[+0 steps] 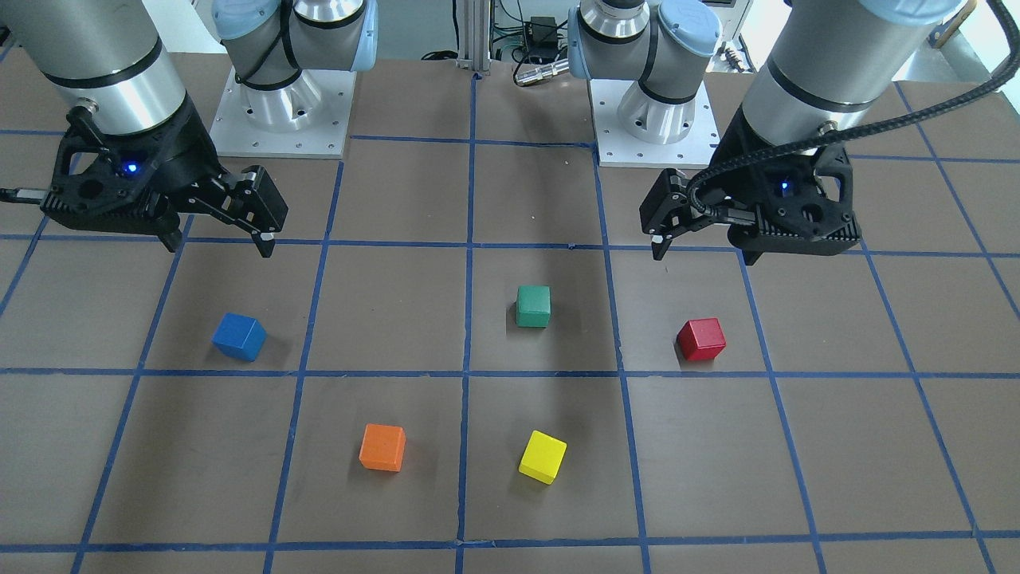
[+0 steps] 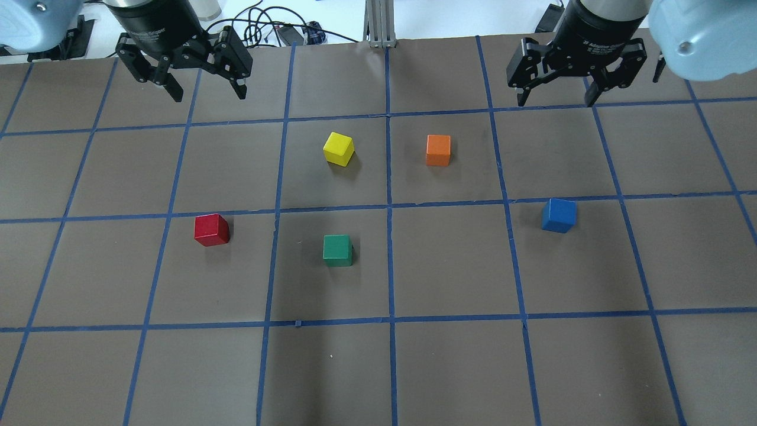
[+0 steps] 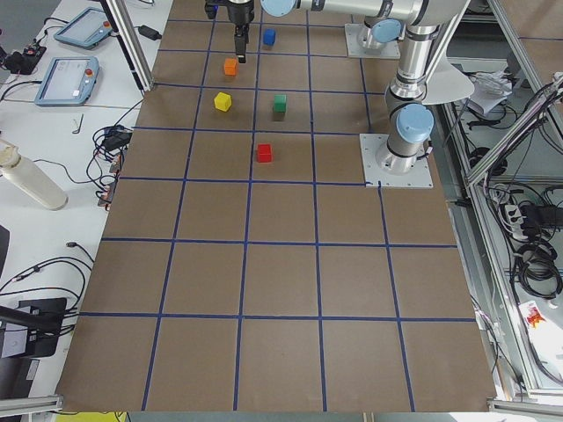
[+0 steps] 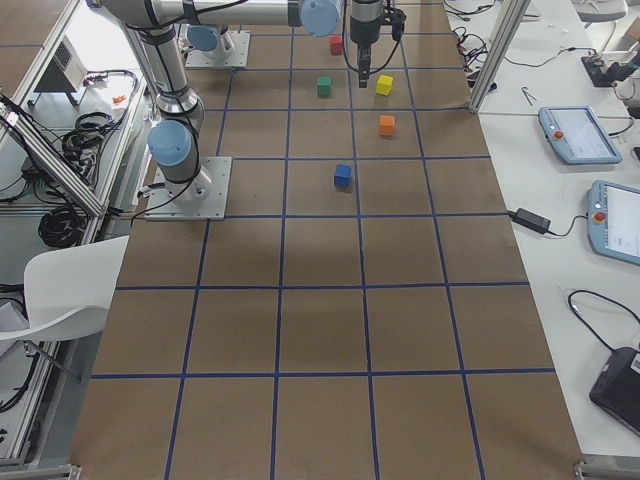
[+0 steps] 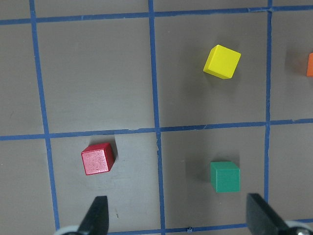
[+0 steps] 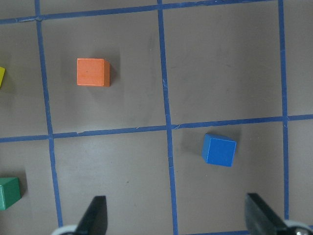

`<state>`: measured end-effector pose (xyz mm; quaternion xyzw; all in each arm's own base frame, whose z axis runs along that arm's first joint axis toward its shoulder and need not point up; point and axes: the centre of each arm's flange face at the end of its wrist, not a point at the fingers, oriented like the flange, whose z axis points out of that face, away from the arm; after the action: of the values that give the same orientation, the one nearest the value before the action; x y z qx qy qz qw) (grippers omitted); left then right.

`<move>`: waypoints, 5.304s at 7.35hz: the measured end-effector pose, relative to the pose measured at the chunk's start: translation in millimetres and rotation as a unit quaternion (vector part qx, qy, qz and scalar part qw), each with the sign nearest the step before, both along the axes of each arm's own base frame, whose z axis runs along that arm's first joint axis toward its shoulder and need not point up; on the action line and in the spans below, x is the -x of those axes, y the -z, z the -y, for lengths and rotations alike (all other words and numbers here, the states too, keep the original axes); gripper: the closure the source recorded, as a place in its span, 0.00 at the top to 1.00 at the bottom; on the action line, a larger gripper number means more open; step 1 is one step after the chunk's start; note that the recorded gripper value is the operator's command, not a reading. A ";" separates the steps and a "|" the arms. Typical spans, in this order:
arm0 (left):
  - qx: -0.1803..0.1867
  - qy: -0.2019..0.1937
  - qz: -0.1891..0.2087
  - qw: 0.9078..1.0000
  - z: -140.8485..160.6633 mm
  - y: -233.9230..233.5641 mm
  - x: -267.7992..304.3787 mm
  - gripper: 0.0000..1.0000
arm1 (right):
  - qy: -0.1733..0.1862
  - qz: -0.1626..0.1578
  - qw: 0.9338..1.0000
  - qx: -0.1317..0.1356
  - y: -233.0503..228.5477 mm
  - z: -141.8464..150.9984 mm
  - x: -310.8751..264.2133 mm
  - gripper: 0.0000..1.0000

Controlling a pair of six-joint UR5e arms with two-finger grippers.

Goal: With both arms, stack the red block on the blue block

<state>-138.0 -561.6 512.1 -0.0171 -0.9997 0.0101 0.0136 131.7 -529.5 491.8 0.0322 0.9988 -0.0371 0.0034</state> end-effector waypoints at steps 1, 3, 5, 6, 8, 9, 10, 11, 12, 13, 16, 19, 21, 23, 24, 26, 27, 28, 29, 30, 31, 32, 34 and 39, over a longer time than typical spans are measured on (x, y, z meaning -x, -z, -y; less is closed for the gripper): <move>-0.002 0.000 -0.002 1.000 0.6 1.7 0.6 1.00 | 0.000 0.000 1.000 0.000 1.3 -4.4 0.0 1.00; -0.006 0.000 -0.003 1.000 1.5 5.9 1.3 1.00 | 0.001 0.001 1.000 0.002 3.5 -9.7 -0.1 1.00; -0.008 0.003 -0.003 1.000 -2.7 8.2 1.3 1.00 | 0.001 0.002 1.000 0.002 5.0 -8.4 -0.6 1.00; -0.010 0.005 -0.003 1.000 -4.3 10.0 1.0 1.00 | 0.002 0.002 1.000 0.002 5.9 -8.2 -0.6 1.00; -0.011 0.007 -0.002 1.000 -4.3 12.1 0.5 1.00 | 0.002 0.002 1.000 0.002 5.8 -8.7 -0.3 1.00; -0.010 0.008 -0.002 1.000 -4.3 11.9 0.4 1.00 | 0.002 0.002 1.000 0.003 5.1 -9.3 -0.3 1.00; -0.009 0.009 -0.002 1.000 -4.4 11.9 0.4 1.00 | 0.002 0.001 1.000 0.003 4.9 -9.7 -0.3 1.00; -0.008 0.010 -0.001 1.000 -4.6 11.6 0.3 1.00 | 0.001 0.001 1.000 0.002 4.8 -9.8 -0.2 1.00; -0.008 0.011 0.000 1.000 -4.5 11.5 -1.0 1.00 | 0.001 0.001 1.000 0.002 4.6 -9.8 -0.2 1.00; -0.007 0.015 0.001 1.000 -3.4 11.3 -5.0 1.00 | 0.001 0.001 1.000 0.003 4.2 -9.7 -0.2 1.00; -0.013 0.032 0.000 0.999 11.7 29.3 -56.2 1.00 | -0.002 0.000 1.000 0.003 4.2 -9.6 0.6 1.00; -0.002 0.031 0.002 1.000 20.1 104.7 -117.8 1.00 | -0.003 -0.001 1.000 0.001 5.2 -9.9 1.4 1.00; 0.013 0.017 0.008 1.000 5.5 179.6 -131.0 1.00 | -0.002 0.000 1.000 -0.001 7.1 -10.4 1.3 1.00; -0.010 -0.039 0.003 0.999 -19.0 242.6 -129.8 1.00 | -0.003 -0.001 1.000 -0.001 7.8 -10.9 1.3 1.00; -0.024 -0.064 0.001 0.998 -29.6 264.5 -127.9 1.00 | -0.003 -0.001 1.000 -0.002 8.0 -10.9 1.4 1.00; -0.030 -0.081 0.001 0.996 -47.8 301.6 -124.1 1.00 | -0.002 -0.001 1.000 -0.002 8.1 -11.1 1.3 1.00; -0.033 -0.082 0.001 0.996 -53.4 314.6 -122.9 1.00 | -0.002 -0.002 1.000 -0.002 8.1 -11.1 1.3 1.00; -0.036 -0.083 0.004 0.996 -55.7 321.8 -123.1 0.87 | -0.002 -0.002 1.000 -0.002 7.9 -11.3 1.4 1.00; -0.038 -0.082 0.014 0.996 -56.3 325.0 -125.1 0.57 | -0.001 -0.002 1.000 -0.002 7.6 -11.5 1.4 1.00; -0.037 -0.080 0.025 0.996 -55.4 325.9 -127.7 0.34 | -0.001 -0.002 1.000 -0.002 7.5 -11.6 1.3 1.00; -0.036 -0.078 0.035 0.996 -54.8 326.6 -129.6 0.20 | -0.001 -0.001 1.000 -0.002 7.4 -11.7 1.1 1.00; -0.036 -0.078 0.045 0.995 -54.3 326.4 -130.9 0.12 | -0.001 -0.001 1.000 -0.002 7.4 -11.7 1.0 1.00; -0.027 -0.077 0.058 0.995 -49.8 318.5 -129.3 0.12 | 0.000 -0.001 1.000 -0.001 7.3 -11.7 1.0 1.00; 0.024 -0.005 0.042 0.999 -2.6 199.2 8.3 0.11 | 0.000 -0.002 1.000 -0.002 7.4 -11.8 1.1 1.00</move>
<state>-146.3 -559.0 312.8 -0.0131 -0.9990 0.0330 -0.0285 130.6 -517.7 484.4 0.0317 0.9989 -0.0352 0.0018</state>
